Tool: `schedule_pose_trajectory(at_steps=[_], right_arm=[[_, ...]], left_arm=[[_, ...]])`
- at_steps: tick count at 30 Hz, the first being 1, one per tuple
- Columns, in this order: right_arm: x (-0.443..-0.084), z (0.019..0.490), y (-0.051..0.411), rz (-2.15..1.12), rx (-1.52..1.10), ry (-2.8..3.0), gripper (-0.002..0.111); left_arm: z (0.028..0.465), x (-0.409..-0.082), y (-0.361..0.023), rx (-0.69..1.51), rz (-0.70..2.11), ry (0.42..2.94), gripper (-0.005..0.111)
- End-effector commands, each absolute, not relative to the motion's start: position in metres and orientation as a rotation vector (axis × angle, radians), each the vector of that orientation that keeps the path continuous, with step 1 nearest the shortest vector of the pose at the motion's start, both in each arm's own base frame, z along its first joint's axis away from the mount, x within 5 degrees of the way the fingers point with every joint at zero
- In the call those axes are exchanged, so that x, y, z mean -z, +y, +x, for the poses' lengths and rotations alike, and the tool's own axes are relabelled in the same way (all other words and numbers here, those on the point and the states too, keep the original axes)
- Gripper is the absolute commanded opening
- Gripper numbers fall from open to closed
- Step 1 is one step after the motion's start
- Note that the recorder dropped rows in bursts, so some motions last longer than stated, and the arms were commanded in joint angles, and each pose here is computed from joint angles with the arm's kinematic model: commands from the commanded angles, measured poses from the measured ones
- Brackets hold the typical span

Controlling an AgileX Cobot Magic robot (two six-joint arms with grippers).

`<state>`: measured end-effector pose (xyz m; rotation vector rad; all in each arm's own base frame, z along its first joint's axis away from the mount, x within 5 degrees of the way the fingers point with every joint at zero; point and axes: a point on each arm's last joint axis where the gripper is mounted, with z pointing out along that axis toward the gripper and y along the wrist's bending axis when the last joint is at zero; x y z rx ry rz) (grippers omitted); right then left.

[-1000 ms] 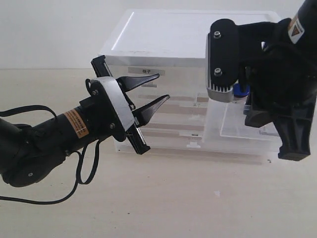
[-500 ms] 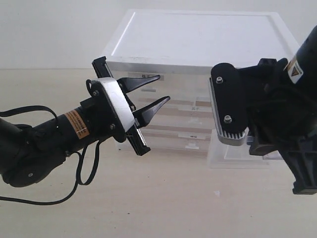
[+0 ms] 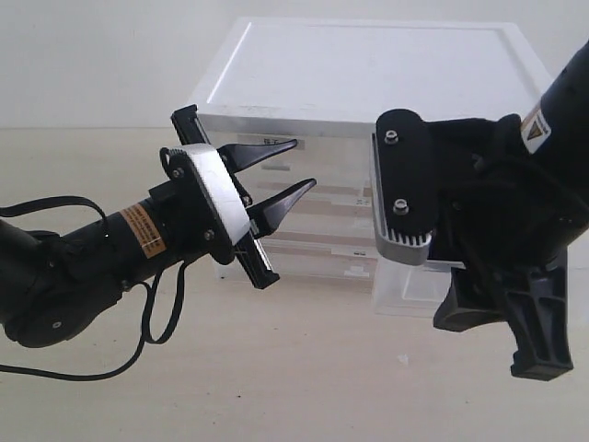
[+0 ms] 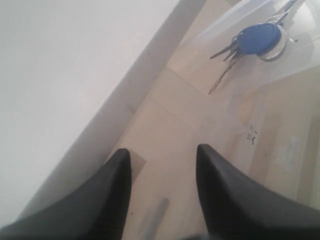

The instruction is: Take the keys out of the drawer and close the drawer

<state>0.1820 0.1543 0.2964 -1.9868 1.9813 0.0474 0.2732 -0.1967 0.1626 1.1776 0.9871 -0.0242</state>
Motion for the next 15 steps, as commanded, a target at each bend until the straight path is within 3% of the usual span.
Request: schedule_pose_trajectory(at_steps=[1,10,15], right_arm=[[-0.315,0.173,0.145,-1.925,-0.030,1.931,0.045],[-0.357,0.155,0.122,-1.462,-0.015,1.962,0.045],[-0.360,0.176,0.103,-1.114,0.268,2.109,0.045]], left_arm=[[0.276,-0.165,-0.196,0.021,1.140,1.006,0.039],[0.276,-0.165,-0.196,0.021,1.140,1.006,0.039],[0.276,-0.165,-0.196,0.021,1.140,1.006,0.039]])
